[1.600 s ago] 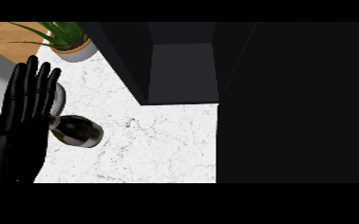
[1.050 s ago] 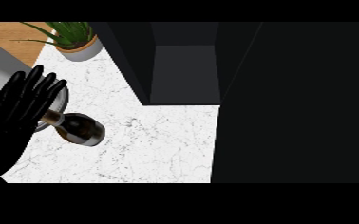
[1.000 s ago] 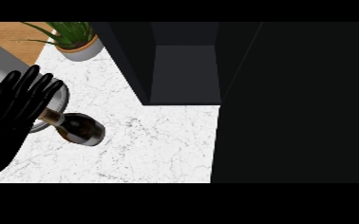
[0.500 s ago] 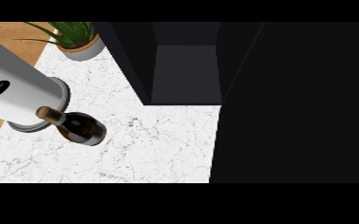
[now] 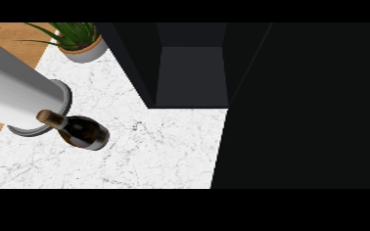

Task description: Pick up the wine, place it into the cabinet and close the cabinet

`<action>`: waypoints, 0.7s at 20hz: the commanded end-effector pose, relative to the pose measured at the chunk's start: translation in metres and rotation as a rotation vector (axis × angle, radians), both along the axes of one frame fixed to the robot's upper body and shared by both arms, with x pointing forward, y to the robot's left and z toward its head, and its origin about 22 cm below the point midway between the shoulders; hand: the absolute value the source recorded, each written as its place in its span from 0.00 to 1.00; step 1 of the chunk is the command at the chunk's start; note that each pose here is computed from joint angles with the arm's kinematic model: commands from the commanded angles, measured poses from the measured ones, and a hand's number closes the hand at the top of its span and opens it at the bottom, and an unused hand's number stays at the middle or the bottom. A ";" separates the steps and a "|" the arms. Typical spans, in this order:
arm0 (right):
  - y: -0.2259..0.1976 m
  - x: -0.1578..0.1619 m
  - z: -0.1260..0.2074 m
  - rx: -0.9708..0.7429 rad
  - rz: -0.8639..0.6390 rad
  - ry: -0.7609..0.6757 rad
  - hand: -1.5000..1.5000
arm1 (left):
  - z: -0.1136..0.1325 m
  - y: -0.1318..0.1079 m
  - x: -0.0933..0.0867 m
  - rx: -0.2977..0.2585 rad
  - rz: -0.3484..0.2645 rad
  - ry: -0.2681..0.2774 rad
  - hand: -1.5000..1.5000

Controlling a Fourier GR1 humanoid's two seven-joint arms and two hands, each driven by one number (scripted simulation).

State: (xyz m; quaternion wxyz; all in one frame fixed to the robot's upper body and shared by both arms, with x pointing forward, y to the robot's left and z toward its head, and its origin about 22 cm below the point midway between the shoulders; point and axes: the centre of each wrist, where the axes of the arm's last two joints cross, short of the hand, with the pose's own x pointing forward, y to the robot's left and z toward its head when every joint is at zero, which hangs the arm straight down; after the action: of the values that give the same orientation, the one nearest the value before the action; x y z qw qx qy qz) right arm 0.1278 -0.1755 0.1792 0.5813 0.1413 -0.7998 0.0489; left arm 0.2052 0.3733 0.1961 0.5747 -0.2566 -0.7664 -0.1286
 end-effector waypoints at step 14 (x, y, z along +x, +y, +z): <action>-0.007 -0.035 0.034 -0.041 -0.050 -0.061 0.00 | -0.037 -0.014 0.008 0.050 0.056 0.052 0.00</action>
State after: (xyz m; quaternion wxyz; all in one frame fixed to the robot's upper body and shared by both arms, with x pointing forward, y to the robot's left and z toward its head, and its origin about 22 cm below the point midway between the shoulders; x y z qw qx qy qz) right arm 0.1268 -0.1649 0.1911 0.5914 0.1449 -0.7913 0.0556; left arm 0.2092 0.3713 0.1722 0.5997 -0.2275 -0.7570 -0.1248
